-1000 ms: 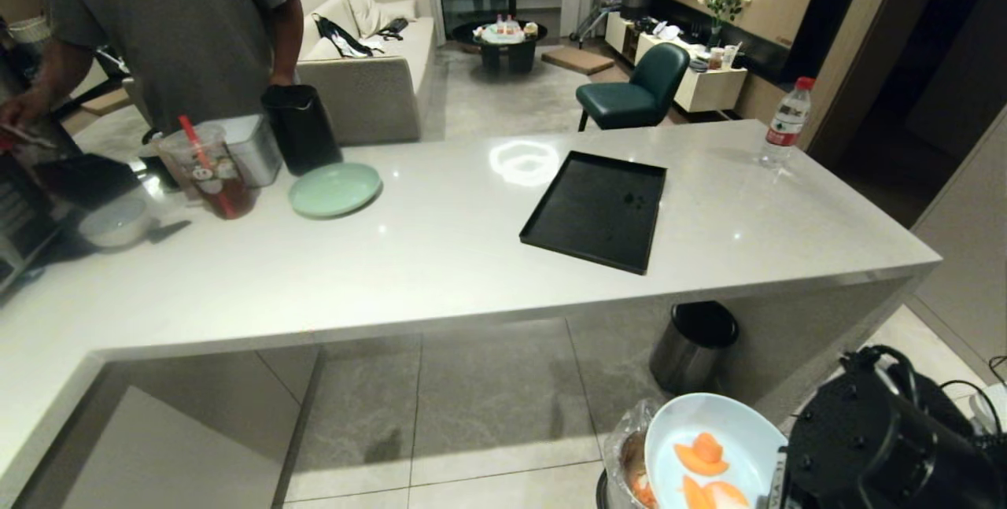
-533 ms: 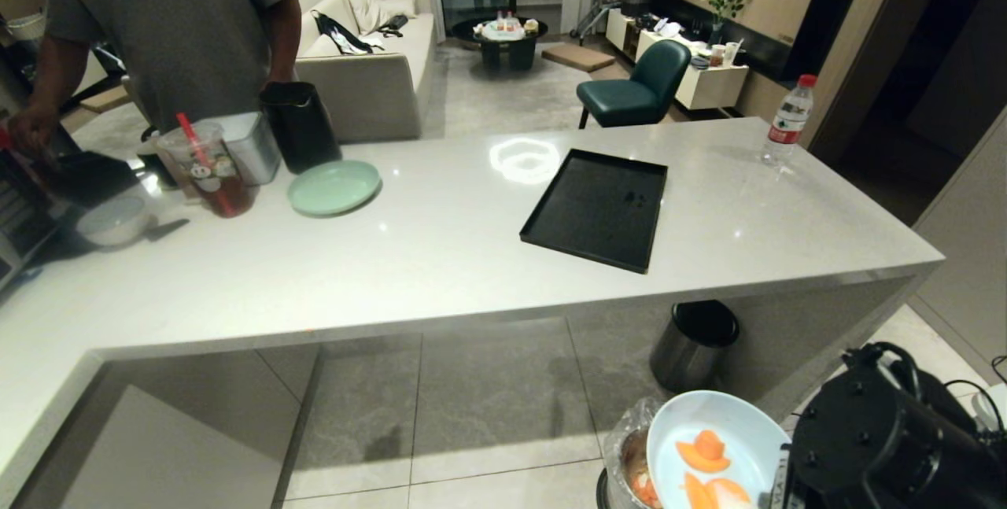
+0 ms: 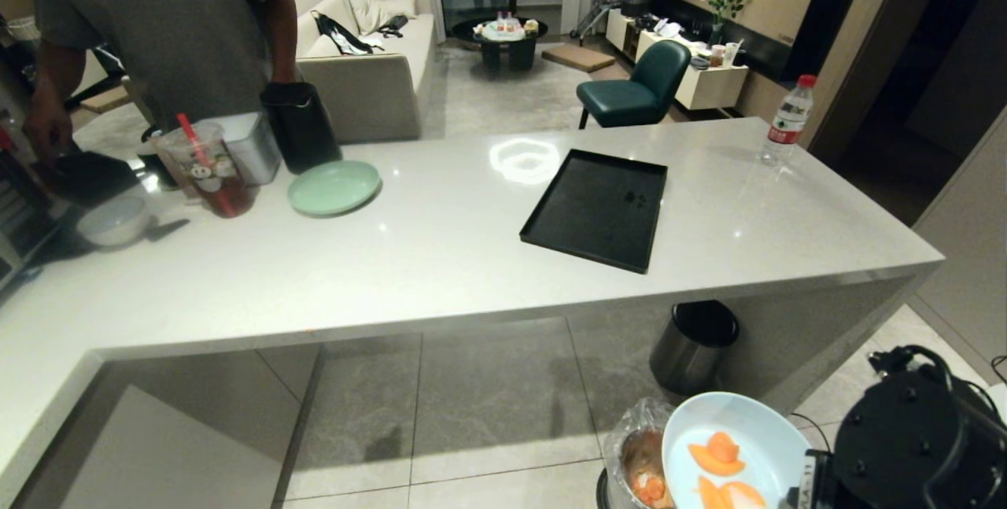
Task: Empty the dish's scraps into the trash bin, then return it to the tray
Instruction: Move the bowl over the trash can
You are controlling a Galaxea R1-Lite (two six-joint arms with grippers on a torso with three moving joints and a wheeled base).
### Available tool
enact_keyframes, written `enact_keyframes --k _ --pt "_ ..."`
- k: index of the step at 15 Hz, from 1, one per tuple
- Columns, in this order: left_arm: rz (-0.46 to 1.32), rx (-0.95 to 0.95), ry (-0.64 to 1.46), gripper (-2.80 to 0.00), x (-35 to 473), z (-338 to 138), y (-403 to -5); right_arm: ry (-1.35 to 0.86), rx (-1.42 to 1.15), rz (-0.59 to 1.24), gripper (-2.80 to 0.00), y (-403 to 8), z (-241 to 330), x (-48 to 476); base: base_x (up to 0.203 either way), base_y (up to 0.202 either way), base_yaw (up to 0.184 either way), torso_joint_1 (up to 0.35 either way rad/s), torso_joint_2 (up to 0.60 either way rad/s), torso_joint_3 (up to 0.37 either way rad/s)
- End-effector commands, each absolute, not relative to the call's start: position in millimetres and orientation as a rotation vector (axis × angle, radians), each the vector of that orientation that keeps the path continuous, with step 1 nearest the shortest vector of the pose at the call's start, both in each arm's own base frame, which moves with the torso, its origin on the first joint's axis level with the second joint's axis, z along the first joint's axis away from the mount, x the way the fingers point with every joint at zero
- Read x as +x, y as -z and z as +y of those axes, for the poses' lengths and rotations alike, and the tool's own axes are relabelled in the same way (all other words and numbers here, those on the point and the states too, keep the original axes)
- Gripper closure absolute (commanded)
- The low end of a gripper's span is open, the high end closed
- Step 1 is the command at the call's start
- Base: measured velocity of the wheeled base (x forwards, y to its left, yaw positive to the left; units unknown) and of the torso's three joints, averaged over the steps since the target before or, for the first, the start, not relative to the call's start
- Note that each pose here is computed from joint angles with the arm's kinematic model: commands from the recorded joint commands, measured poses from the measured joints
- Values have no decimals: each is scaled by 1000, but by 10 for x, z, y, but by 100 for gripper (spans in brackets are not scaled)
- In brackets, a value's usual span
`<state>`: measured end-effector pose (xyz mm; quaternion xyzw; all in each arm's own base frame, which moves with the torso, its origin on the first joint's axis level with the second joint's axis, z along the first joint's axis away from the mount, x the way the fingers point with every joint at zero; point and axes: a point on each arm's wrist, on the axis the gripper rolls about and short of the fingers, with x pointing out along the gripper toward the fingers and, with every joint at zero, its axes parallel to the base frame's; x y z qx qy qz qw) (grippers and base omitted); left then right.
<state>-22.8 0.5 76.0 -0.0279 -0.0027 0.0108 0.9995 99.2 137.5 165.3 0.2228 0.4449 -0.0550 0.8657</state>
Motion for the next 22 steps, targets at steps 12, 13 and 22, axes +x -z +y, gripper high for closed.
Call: enact_keyframes --k 12,13,22 --pt "-5 -57 -23 0 -227 5 -761 127 482 936 0 -1643 1371 988 0 0 0 -19 45 28" --pt "-5 -57 -23 0 -227 5 -761 125 482 935 0 -1648 1370 987 0 0 0 -121 305 169" --pt "-6 -57 -21 0 -228 5 -761 128 479 937 0 -1632 1353 976 0 0 0 -125 320 184"
